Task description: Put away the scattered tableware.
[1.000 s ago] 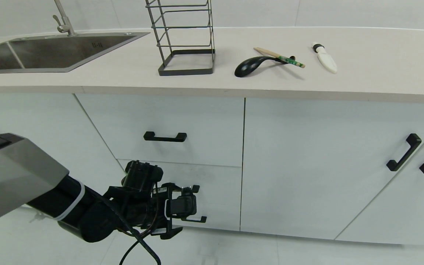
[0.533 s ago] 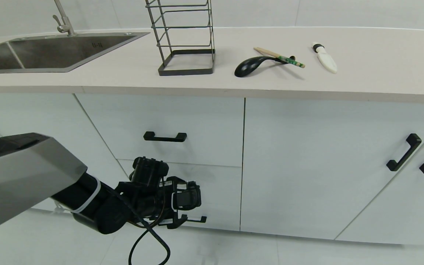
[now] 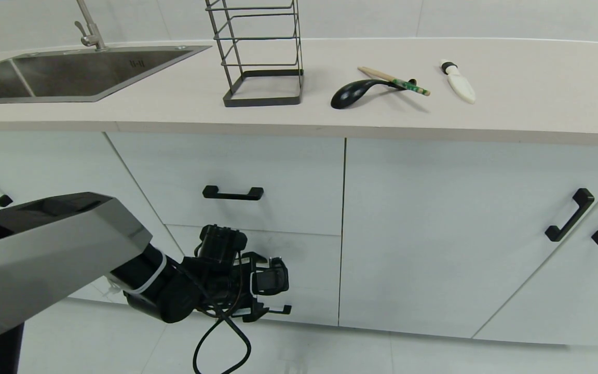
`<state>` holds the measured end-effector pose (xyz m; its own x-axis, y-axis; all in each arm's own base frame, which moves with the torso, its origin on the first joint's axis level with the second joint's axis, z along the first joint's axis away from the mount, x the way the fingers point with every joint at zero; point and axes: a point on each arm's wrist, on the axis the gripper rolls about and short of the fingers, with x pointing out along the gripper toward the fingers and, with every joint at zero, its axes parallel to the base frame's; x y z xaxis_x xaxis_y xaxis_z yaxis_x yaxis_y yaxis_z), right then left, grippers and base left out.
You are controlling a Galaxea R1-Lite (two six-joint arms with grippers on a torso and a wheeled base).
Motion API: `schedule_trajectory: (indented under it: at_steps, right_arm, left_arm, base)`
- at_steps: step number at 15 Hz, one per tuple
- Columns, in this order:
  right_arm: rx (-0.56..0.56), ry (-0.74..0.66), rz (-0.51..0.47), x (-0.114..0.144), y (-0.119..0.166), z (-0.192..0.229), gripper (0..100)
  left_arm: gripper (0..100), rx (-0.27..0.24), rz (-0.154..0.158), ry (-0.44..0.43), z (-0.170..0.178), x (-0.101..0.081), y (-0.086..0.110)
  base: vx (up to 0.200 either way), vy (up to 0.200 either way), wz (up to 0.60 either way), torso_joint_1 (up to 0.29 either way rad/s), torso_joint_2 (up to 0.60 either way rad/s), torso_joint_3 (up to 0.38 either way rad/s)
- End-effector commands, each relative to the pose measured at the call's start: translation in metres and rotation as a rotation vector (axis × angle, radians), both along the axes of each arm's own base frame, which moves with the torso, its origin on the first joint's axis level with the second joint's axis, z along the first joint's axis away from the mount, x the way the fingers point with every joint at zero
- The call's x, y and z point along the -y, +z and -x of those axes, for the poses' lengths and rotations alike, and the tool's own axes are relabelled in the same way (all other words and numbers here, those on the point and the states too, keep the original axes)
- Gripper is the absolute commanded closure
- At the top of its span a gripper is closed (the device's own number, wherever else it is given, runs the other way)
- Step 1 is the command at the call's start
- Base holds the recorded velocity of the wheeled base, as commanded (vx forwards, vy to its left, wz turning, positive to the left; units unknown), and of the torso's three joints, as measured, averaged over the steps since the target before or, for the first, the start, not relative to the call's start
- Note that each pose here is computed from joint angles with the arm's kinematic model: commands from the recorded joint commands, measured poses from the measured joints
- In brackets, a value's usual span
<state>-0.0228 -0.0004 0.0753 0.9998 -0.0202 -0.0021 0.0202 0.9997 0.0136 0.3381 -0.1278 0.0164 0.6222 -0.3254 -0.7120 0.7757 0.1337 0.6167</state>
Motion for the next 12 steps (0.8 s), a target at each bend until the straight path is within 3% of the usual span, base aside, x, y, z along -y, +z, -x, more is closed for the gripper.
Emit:
schedule_trajectory:
  at_steps: [1, 7, 12]
  right_arm:
    - [0.001, 0.000, 0.000, 0.000, 0.000, 0.000, 100]
    - [0.001, 0.000, 0.000, 0.000, 0.000, 0.000, 100]
    - [0.001, 0.000, 0.000, 0.000, 0.000, 0.000, 100]
  left_arm:
    - [0, -0.007, -0.001, 0.006, -0.004, -0.001, -0.006]
    - [0, -0.096, -0.012, -0.002, 0.009, -0.011, -0.023]
    - [0, -0.101, -0.007, -0.008, 0.016, -0.013, -0.018]
  base:
    - [0.000, 0.000, 0.00, 0.000, 0.00, 0.000]
    - [0.000, 0.000, 0.00, 0.000, 0.00, 0.000]
    - [0.000, 0.000, 0.00, 0.000, 0.00, 0.000]
